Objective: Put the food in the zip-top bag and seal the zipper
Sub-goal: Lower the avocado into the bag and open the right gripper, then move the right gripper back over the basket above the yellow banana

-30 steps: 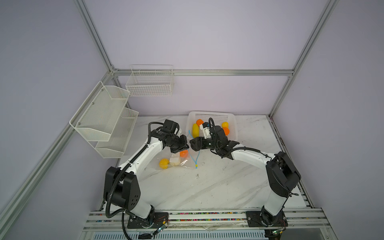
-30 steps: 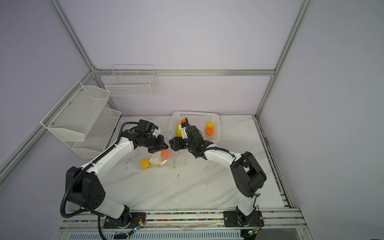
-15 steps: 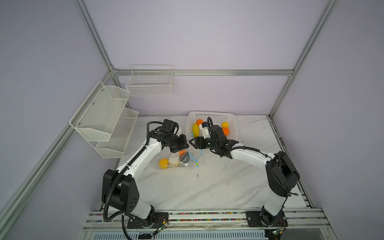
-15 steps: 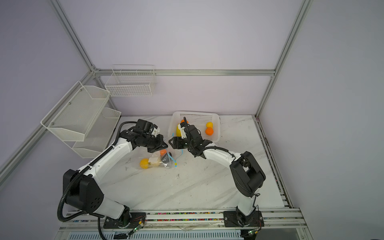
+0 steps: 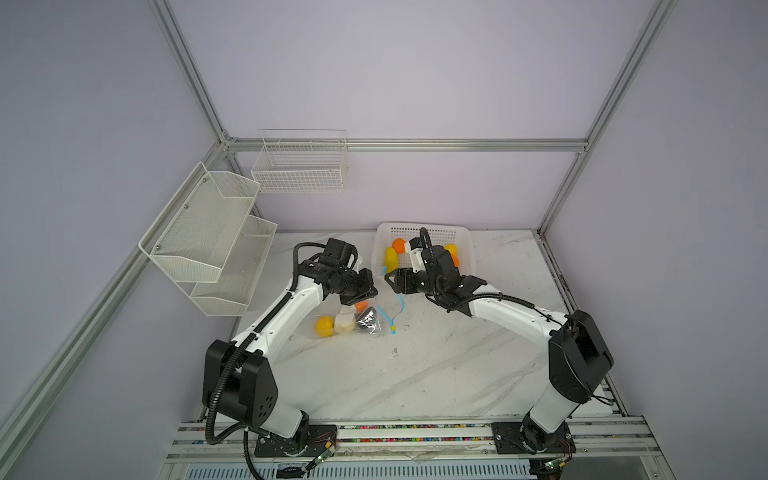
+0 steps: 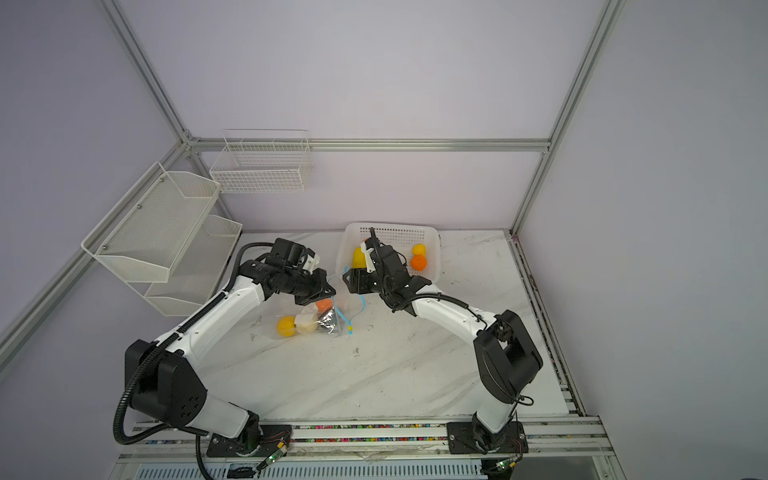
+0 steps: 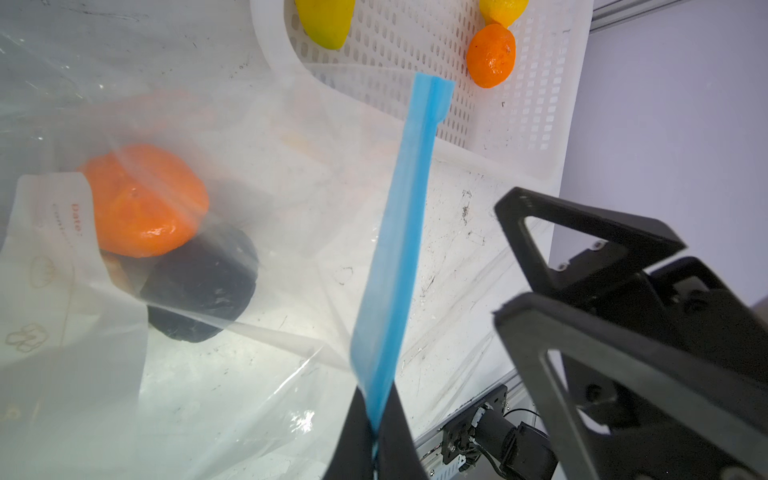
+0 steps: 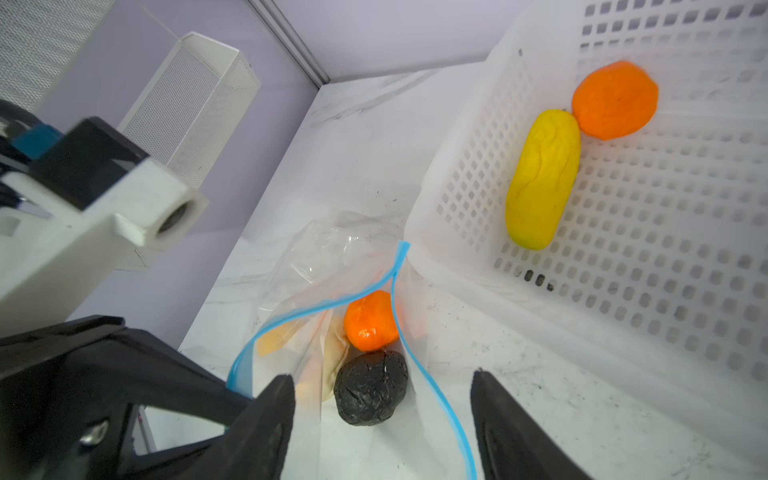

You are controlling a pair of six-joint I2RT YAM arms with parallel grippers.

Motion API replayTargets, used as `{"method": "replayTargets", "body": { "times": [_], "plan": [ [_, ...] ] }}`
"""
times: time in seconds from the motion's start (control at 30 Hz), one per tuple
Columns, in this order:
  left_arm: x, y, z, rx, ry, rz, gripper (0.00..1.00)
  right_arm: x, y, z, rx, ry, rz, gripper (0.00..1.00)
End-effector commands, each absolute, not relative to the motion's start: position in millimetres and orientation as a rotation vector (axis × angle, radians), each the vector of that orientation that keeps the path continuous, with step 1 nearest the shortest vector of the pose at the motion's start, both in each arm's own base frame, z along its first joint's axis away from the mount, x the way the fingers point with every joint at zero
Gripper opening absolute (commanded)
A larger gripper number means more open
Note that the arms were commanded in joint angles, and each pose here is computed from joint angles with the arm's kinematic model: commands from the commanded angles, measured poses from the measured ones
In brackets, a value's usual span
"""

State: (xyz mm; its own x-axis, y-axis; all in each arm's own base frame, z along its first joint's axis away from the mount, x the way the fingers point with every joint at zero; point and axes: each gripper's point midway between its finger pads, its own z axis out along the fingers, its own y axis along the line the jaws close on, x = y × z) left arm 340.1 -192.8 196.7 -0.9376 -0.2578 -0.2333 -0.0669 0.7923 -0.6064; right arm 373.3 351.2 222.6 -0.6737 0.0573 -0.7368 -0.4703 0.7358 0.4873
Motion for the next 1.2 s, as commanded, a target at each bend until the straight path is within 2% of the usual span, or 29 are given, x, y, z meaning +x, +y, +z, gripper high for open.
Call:
{"method": "replayTargets", "body": {
  "times": [0.0, 0.17, 0.53, 0.7, 0.97, 1.17],
  "plan": [
    [339.6, -190.3, 215.0, -0.206, 2.621, -0.889, 0.0, 390.9, 320.9, 232.8, -0.27, 2.15, 0.711, 0.71],
    [338.2, -186.2, 218.2, -0.21, 2.611, -0.88, 0.0, 427.2, 302.0, 215.0, -0.219, 2.201, 0.598, 0.71],
    [332.6, -171.2, 221.2, -0.235, 2.612, -0.832, 0.0, 494.8, 309.1, 151.9, -0.238, 2.318, 0.403, 0.71],
    [332.3, -169.2, 218.2, -0.245, 2.618, -0.827, 0.0, 494.3, 280.6, 135.0, -0.18, 2.37, 0.32, 0.71],
    [337.4, -169.6, 222.9, -0.227, 2.607, -0.83, 0.0, 498.5, 201.6, 132.7, -0.052, 2.38, 0.213, 0.71],
    [335.1, -172.9, 225.0, -0.206, 2.61, -0.857, 0.0, 496.3, 177.6, 117.8, -0.015, 2.402, 0.166, 0.71]
  ]
}}
